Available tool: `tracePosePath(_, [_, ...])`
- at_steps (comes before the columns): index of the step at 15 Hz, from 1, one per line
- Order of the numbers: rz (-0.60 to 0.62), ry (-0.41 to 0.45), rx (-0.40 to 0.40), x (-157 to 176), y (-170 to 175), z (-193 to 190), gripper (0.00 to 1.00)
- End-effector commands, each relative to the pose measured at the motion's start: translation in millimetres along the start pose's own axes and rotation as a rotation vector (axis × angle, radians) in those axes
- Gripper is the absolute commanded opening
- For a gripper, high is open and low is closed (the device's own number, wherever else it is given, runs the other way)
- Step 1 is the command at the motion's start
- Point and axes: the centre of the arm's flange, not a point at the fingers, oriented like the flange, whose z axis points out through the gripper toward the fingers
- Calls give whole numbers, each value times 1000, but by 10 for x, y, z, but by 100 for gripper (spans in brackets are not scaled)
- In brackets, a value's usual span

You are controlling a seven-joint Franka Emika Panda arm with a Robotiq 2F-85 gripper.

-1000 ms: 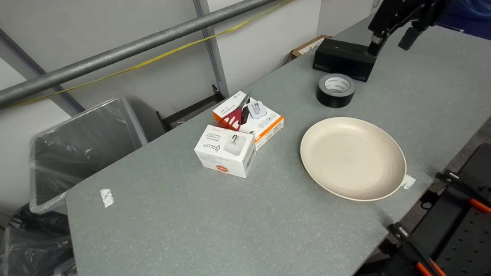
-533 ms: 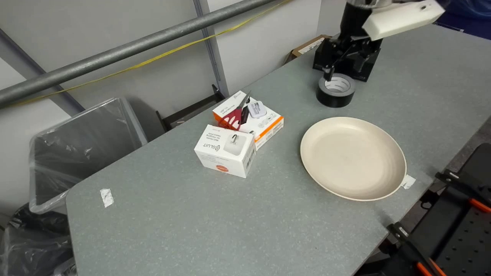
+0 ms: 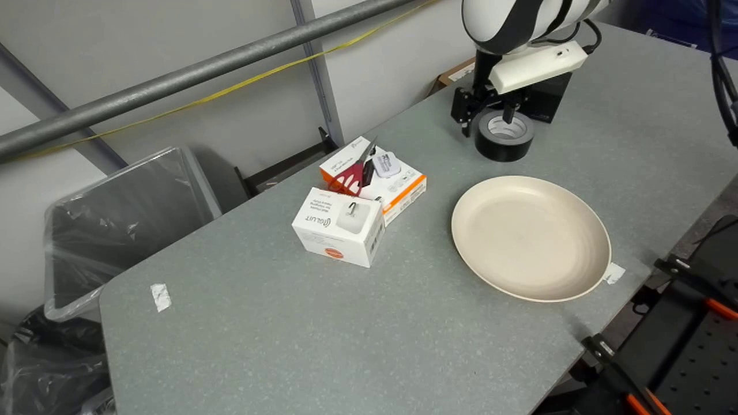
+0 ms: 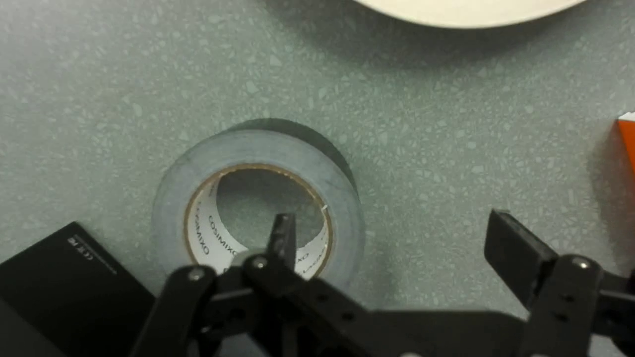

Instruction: Put the masking tape on the plate

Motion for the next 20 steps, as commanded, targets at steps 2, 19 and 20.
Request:
tracePosePath(2, [36, -2, -16, 406, -69, 287, 100])
tracePosePath(19, [60, -42, 14, 519, 19, 216, 4])
tracePosePath(20, [56, -40, 21, 491, -2, 150, 5])
